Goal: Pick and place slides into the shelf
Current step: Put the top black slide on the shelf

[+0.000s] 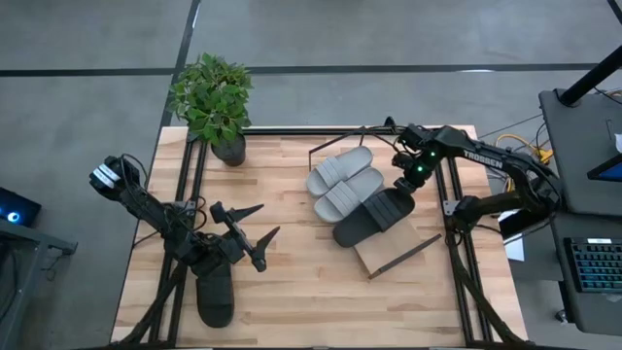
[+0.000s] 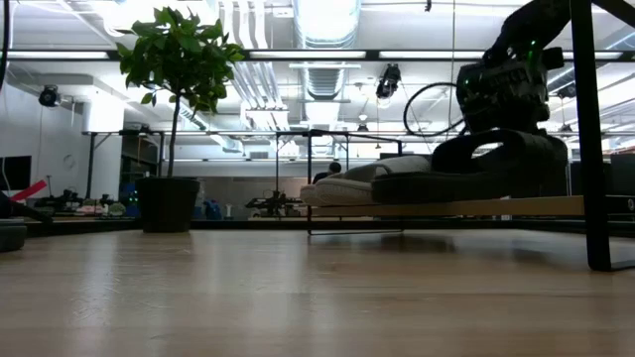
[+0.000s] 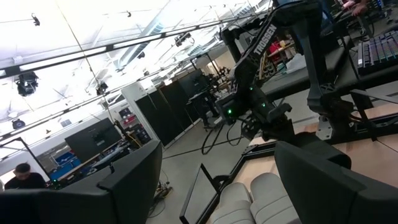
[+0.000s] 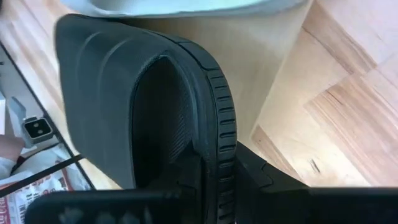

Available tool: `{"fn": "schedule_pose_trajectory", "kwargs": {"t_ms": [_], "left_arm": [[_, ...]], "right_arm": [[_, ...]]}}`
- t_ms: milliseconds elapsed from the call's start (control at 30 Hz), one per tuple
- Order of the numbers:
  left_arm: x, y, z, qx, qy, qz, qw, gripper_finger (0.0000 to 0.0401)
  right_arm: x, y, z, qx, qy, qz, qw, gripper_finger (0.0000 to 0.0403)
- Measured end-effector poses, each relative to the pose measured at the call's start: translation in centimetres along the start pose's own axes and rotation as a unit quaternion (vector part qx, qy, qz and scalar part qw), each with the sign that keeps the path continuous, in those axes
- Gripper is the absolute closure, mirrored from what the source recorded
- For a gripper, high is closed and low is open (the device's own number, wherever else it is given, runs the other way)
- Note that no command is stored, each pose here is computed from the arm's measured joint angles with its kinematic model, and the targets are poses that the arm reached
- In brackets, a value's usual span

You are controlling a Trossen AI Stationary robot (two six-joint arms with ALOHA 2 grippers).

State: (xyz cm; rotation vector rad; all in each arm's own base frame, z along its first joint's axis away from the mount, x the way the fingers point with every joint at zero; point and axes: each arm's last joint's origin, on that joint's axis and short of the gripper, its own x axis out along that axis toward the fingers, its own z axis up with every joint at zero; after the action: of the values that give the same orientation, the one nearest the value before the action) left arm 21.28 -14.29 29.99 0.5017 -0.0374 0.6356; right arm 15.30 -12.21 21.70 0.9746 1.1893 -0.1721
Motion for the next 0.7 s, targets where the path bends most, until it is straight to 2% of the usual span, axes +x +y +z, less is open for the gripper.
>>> {"fn": "schedule_pose_trajectory", "kwargs": {"t_ms": [500, 700], "left_arm": [[0.0, 0.0, 0.0, 0.000, 0.000, 0.000, 1.000, 0.0106], [0.0, 0.0, 0.0, 0.000, 0.000, 0.000, 1.000, 0.0106]], "right_arm": [[1.5, -1.1, 1.4, 0.008, 0.018, -0.023, 1.000, 0.0360], [1.3, -1.3, 1.3, 0.010, 0.011, -0.055, 0.998, 0.0282]]}}
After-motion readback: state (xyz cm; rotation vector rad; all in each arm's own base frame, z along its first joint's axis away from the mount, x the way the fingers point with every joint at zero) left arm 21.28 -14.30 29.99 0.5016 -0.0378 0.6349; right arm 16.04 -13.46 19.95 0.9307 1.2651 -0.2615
